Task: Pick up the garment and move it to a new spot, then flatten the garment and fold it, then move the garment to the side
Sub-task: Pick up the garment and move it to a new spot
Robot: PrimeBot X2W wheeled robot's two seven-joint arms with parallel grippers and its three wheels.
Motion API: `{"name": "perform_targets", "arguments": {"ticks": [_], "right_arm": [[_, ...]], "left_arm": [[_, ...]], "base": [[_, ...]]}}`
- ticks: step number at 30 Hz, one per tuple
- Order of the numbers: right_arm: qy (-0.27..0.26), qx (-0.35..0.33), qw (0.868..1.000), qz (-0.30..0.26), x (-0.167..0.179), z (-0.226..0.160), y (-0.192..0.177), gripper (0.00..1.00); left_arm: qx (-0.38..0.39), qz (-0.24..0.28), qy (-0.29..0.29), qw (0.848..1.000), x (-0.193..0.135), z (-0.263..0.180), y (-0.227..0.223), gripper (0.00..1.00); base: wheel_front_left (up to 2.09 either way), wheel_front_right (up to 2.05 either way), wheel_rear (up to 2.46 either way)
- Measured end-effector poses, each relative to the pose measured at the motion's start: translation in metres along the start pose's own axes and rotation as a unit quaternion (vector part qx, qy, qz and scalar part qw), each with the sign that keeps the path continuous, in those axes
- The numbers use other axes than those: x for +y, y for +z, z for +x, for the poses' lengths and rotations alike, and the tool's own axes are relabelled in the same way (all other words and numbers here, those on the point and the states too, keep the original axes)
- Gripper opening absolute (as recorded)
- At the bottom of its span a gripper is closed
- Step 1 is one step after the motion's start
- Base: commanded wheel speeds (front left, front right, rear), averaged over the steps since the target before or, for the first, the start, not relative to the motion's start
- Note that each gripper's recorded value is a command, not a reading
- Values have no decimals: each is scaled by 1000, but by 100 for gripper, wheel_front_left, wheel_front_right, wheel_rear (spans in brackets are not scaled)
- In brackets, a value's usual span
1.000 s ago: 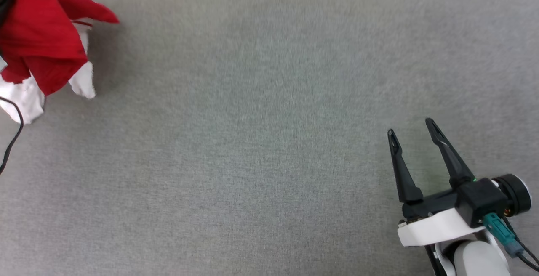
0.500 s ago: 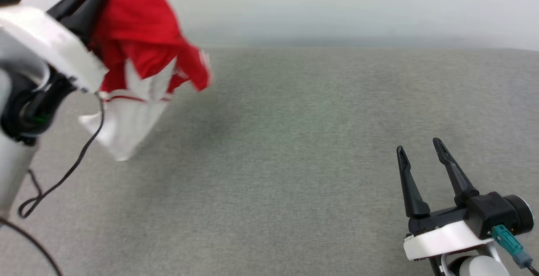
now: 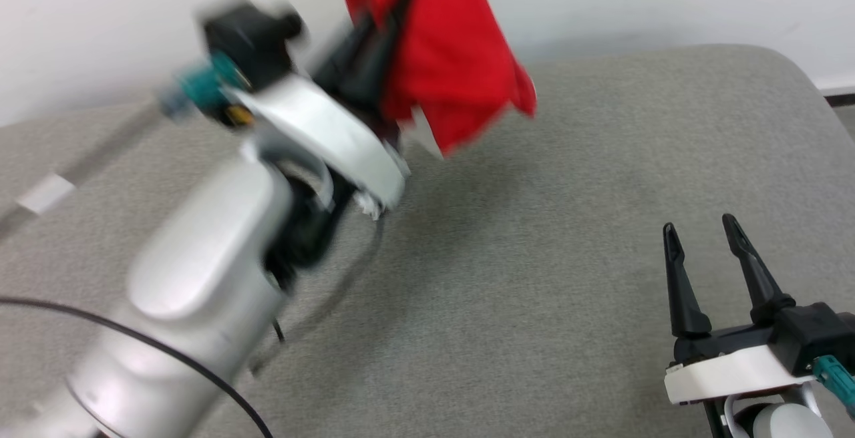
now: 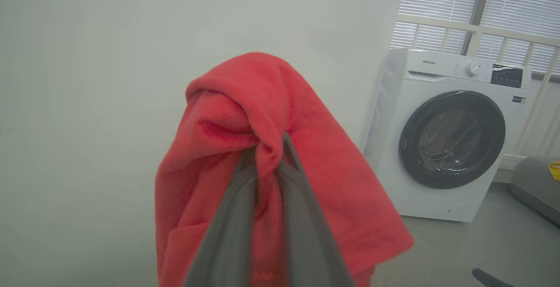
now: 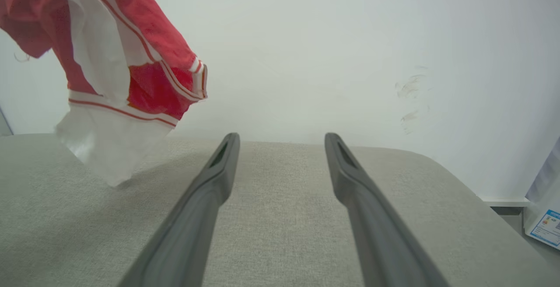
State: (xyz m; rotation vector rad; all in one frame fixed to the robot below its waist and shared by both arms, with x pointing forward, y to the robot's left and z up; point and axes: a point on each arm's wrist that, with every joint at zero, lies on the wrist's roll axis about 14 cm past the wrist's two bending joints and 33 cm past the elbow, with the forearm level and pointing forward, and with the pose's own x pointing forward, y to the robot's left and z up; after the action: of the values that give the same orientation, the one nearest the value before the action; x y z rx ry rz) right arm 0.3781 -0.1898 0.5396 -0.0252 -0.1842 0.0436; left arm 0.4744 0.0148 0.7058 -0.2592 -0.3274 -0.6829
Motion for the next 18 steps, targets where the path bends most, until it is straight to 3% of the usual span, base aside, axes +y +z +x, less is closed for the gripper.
{"name": "perform_targets", "arguments": {"ticks": [6,12,14,18], "right_arm": [[-26,-1,1000,-6,-18,-6,3,100],[-23,1,1000,-8,-16,-7,1,100],[-18,4,1000,-7,-12,-7,0,100],[4,7,1000,-6,2,-5,-3,100]], "left_arm": [[150,-68,2,986,-36,-54,-142,0],[281,-85,-9,956,-70,-128,-227,0],[316,-63,-26,946,-77,-148,-243,100],[349,-33,-28,936,-74,-170,-256,100]], "base": [[0,0,0],[0,0,0],[0,0,0],[0,0,0]]}}
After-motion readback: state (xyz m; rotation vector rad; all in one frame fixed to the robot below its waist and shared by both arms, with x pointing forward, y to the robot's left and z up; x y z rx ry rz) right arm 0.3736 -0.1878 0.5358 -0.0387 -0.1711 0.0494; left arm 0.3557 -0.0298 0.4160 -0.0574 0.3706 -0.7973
